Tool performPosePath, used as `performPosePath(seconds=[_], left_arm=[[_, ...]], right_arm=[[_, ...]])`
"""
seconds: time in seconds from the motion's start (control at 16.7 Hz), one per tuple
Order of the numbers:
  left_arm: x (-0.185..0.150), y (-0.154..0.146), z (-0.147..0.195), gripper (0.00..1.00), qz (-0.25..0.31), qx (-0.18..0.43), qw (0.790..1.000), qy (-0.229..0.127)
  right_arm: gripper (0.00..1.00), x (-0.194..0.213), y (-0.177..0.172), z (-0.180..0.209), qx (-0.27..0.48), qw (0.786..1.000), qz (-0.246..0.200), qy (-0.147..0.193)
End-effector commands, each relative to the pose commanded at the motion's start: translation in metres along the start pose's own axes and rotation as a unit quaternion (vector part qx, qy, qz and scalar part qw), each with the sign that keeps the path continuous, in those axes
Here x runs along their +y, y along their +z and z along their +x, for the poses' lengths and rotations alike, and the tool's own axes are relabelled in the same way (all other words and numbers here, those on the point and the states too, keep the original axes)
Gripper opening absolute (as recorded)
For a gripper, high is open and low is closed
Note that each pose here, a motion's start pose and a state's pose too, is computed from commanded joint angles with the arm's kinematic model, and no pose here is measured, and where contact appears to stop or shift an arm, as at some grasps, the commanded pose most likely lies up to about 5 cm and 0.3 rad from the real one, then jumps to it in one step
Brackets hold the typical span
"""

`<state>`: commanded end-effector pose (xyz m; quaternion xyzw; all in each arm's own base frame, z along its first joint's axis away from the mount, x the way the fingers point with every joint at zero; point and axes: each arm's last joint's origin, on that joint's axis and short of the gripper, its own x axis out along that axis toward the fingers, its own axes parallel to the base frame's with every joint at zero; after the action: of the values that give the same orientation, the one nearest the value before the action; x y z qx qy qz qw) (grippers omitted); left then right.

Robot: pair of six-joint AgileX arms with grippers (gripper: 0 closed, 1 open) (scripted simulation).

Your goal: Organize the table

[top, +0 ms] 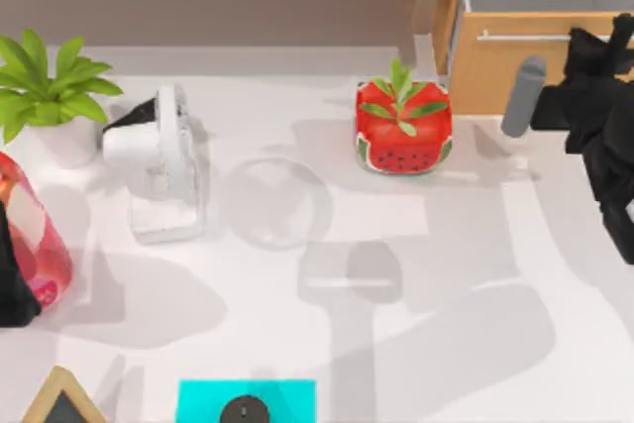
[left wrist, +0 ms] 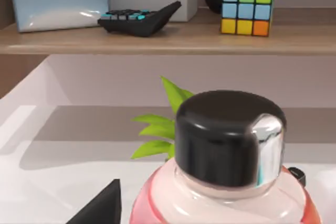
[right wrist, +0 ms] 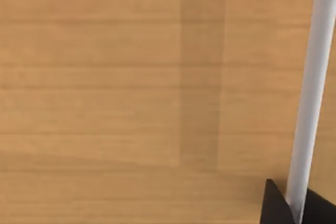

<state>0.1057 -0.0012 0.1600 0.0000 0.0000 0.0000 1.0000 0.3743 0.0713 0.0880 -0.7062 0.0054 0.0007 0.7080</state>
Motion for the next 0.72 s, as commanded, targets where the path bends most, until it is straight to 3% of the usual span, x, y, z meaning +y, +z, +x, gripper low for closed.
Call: performPosePath(seconds=[0.42,0.72], left_arm=[[0.000,0.000,0.000,1.00,0.000,0.000,1.000,0.000],[0.000,0.000,0.000,1.00,0.000,0.000,1.000,0.000]], right_arm=[[0.00,-0.002,0.000,0.005,0.000,1.000,0.002,-0.002],[0.00,-0.004,0.002,0.038,-0.002,1.000,0.004,-0.007]])
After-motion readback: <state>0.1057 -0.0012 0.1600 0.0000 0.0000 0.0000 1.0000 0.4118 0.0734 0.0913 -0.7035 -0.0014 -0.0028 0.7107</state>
